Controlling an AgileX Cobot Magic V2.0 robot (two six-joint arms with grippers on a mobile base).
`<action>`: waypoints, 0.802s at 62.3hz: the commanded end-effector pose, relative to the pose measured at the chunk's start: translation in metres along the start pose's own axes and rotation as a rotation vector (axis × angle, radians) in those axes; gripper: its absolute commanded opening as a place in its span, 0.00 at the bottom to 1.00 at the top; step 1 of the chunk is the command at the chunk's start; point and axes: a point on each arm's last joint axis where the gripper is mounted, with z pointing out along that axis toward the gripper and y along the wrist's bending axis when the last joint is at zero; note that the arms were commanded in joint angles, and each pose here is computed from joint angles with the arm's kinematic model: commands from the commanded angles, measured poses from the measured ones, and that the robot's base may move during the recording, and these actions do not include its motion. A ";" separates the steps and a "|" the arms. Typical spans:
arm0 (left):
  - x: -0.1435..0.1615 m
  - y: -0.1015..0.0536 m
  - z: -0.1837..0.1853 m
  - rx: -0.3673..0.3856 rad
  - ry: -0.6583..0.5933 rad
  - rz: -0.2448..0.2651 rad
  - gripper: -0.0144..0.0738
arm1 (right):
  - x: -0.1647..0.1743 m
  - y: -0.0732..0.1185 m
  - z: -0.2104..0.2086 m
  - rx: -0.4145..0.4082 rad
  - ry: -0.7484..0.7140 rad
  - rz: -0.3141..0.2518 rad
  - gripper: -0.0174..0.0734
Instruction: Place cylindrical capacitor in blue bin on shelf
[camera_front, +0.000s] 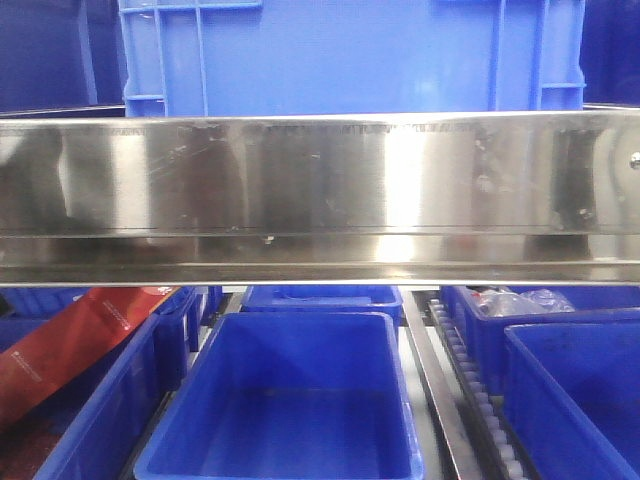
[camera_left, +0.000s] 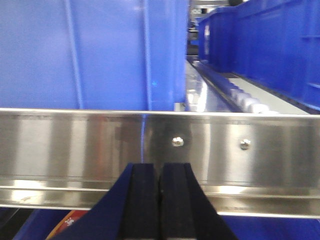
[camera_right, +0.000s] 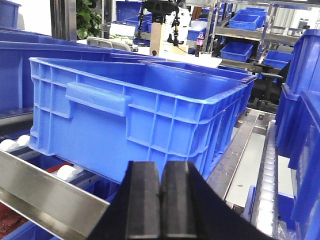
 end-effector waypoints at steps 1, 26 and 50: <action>-0.002 0.000 0.000 -0.004 -0.034 -0.010 0.04 | -0.002 -0.001 -0.001 0.013 -0.023 -0.009 0.01; -0.005 0.000 -0.001 -0.004 -0.060 -0.010 0.04 | -0.002 -0.001 -0.001 0.013 -0.023 -0.009 0.01; -0.005 0.000 -0.001 -0.004 -0.060 -0.010 0.04 | -0.002 -0.001 -0.001 0.013 -0.023 -0.009 0.01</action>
